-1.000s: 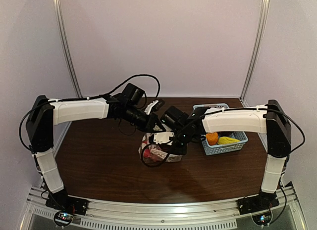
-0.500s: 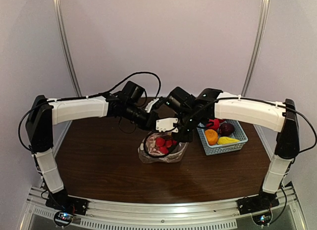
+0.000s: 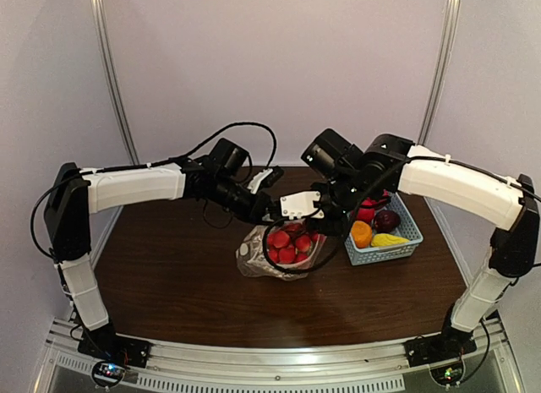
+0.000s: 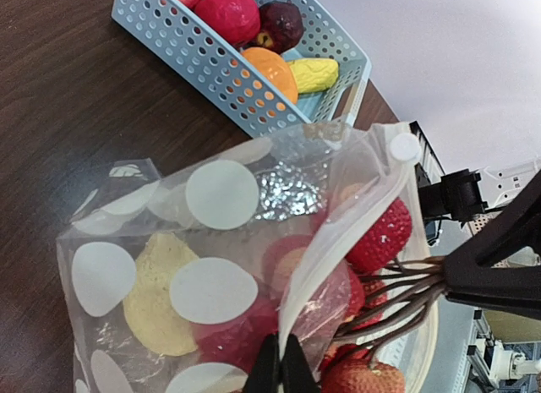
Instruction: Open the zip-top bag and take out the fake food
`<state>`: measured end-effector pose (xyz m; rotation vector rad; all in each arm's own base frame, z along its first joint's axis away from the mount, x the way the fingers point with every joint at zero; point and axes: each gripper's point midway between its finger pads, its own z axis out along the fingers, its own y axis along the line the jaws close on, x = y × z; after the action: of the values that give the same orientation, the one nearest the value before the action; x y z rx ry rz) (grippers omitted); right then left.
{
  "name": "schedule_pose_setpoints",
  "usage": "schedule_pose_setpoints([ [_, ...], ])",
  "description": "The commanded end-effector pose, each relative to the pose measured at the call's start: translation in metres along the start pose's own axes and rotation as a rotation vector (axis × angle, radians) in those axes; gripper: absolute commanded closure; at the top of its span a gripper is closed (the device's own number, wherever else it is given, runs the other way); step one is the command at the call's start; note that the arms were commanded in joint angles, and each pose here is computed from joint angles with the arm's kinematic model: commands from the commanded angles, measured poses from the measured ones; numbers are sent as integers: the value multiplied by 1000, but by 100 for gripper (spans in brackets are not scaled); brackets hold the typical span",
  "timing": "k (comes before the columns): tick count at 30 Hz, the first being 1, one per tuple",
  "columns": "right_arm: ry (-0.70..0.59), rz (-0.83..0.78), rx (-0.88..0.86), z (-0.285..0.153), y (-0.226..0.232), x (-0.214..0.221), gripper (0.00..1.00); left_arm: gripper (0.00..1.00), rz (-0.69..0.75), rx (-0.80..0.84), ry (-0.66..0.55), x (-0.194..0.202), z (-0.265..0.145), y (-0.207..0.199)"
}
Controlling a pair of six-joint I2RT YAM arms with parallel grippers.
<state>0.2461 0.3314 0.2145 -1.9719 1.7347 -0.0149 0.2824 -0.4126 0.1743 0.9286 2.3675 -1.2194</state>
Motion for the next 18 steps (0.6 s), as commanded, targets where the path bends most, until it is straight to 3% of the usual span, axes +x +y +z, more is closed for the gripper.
schedule_pose_setpoints([
  [1, -55, -47, -65, -24, 16, 1, 100, 100, 31, -31, -33, -11, -12, 2],
  [9, -199, -44, -171, -49, 30, -24, 100, 100, 24, -35, -39, -13, -15, 7],
  [18, -244, 39, -36, -51, -15, -51, 100, 100, 24, -14, -34, -12, -14, 4],
])
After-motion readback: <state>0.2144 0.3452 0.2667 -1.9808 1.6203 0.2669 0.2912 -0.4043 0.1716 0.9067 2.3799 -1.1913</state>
